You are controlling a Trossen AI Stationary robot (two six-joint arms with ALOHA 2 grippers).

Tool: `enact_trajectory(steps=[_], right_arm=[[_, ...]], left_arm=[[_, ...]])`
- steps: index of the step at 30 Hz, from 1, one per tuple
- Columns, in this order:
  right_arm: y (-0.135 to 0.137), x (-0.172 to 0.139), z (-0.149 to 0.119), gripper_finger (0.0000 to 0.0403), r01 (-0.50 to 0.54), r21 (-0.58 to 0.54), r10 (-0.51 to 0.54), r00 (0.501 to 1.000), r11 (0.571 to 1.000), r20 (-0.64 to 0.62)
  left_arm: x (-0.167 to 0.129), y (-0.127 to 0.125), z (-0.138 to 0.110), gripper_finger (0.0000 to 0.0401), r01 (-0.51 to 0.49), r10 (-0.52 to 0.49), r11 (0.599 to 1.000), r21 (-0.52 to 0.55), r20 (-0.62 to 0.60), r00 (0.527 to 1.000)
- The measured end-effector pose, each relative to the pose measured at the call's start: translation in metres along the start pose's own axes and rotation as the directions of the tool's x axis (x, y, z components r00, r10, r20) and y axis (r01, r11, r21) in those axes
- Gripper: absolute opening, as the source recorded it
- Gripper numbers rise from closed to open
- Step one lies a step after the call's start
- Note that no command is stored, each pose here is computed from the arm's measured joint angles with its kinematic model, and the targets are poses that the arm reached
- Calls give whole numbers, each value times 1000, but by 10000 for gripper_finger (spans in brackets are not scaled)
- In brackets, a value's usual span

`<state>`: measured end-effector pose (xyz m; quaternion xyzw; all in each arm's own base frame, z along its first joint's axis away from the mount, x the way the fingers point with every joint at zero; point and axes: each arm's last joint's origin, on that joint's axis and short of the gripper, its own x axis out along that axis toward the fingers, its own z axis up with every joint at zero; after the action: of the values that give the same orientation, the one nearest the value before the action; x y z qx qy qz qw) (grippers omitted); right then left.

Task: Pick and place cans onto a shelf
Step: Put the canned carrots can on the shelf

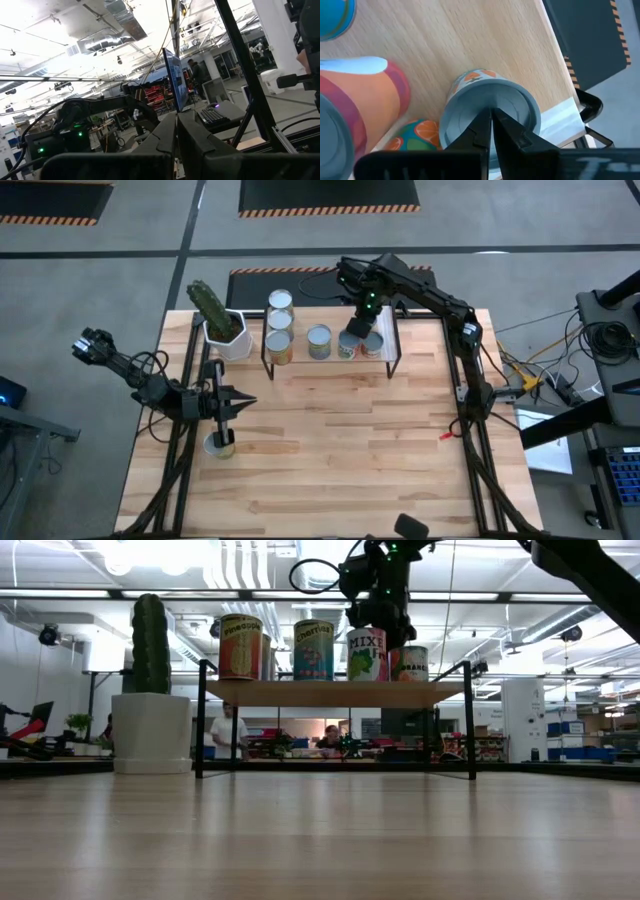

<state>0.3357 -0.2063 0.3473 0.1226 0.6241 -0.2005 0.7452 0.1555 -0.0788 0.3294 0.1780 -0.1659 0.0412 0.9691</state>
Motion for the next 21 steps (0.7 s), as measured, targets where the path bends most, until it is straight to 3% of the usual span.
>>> enact_trajectory(steps=[21], right_arm=[[-8,0,-1,11,31,30,-31,1000,999,-5]], left_arm=[[0,0,0,0,1,-1,1000,-12,-1,1000]])
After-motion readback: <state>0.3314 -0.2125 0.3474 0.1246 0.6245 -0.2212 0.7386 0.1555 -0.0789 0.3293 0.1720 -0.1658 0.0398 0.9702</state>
